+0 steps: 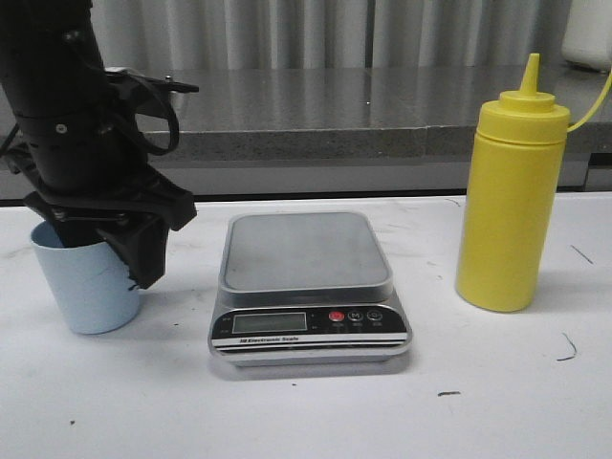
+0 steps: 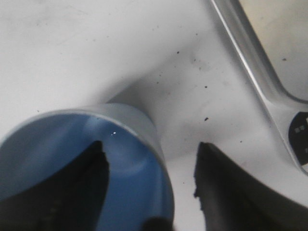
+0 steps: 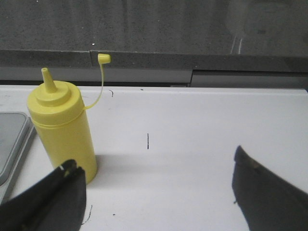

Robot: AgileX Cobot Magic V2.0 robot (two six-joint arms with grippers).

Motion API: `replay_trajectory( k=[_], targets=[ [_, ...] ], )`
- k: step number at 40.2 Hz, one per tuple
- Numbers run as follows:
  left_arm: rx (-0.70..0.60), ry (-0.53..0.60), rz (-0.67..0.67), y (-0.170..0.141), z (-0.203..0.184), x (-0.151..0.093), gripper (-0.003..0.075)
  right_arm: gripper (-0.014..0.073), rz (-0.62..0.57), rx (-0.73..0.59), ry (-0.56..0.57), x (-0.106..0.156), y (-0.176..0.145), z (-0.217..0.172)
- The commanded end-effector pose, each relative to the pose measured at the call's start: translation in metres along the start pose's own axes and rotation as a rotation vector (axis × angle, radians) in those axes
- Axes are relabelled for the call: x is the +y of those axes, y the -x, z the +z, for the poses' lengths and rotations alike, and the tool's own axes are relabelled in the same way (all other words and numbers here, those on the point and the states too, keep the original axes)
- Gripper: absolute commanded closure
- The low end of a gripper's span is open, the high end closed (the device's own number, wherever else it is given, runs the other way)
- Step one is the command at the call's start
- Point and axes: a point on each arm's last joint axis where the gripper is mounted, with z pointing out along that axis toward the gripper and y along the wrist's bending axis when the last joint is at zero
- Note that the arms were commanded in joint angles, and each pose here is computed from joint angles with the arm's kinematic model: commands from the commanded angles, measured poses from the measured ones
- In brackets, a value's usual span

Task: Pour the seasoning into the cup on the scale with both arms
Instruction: 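Grasp the light blue cup with the left gripper and lift it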

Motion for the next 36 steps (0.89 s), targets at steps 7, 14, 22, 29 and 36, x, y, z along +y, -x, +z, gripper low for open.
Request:
replay_trajectory(
  k=[7, 14, 22, 29, 36],
  targets=[
    [-0.052, 0.0, 0.001, 0.006, -0.022, -0.001, 0.0741, -0.0038, -0.007, -0.093, -0.005, 0.0, 0.016, -0.002],
    [-0.06, 0.002, -0.004, 0.016, -0.037, -0.001, 0.074, -0.0038, -0.007, -0.093, -0.005, 0.0, 0.016, -0.002],
    [-0.098, -0.015, 0.058, 0.039, -0.072, -0.019, 0.074, -0.0038, -0.007, -0.09, -0.005, 0.0, 0.016, -0.002],
    [-0.176, -0.05, 0.142, 0.069, -0.09, -0.059, 0.074, -0.0038, -0.007, -0.09, -0.005, 0.0, 0.016, -0.002],
    [-0.179, -0.072, 0.201, 0.092, -0.088, -0.093, 0.074, -0.0038, -0.007, -0.09, -0.005, 0.0, 0.016, -0.002]
  ],
)
